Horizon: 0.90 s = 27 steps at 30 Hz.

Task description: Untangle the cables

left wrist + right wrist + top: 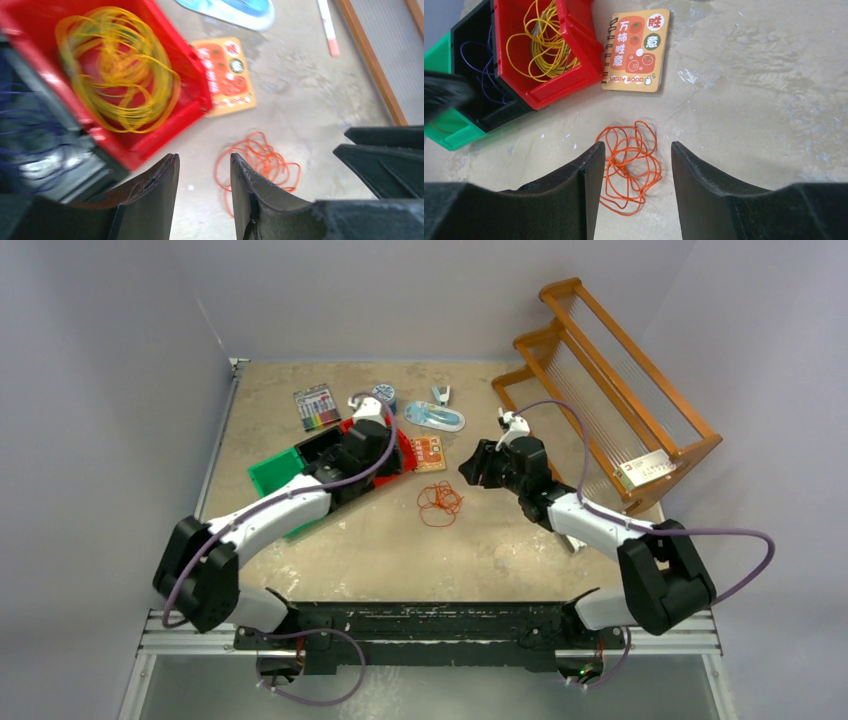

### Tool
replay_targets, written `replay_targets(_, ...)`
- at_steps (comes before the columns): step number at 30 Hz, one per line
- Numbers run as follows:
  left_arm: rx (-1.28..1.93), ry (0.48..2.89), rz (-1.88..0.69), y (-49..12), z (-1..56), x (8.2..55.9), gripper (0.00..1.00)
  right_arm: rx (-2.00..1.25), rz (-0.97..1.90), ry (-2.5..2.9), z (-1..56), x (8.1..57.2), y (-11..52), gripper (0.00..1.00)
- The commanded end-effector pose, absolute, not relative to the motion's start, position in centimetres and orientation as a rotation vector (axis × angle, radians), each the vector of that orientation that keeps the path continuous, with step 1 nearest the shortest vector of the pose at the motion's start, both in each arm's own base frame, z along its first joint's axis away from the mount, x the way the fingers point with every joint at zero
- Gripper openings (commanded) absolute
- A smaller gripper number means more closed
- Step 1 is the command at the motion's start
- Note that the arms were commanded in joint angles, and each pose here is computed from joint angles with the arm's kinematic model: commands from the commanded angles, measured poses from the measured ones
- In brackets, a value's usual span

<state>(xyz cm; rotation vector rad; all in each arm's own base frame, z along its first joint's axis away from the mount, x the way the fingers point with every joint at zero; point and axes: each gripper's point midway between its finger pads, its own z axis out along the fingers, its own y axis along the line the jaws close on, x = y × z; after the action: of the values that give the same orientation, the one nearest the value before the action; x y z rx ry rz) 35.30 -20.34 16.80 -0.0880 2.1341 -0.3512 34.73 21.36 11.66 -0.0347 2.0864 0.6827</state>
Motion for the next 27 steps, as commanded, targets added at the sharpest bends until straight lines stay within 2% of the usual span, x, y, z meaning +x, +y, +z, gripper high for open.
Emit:
replay_targets(1,-0.122,2.075,-0.619,-26.5,16.7,36.0,0.41,0.034,0.658,2.086,12.4,34.3,20.1,0.54)
replay_targets(8,-0.053,2.126,-0.706,-31.4,12.8,36.1,0.40,-0.003,0.738,2.098,11.5,33.3,21.0,0.54)
replay_targets(13,-0.084,2.168,-0.619,-31.1,10.1,36.5,0.39,-0.062,0.741,2.108,11.1,33.1,21.4,0.54)
replay_targets(20,-0.103,2.165,-0.675,-32.2,10.3,36.7,0.38,-0.066,0.744,2.112,11.0,33.2,21.5,0.54)
replay_targets(27,-0.326,2.223,-0.706,-32.6,10.0,37.0,0.37,0.005,0.712,2.098,11.3,33.2,20.6,0.54)
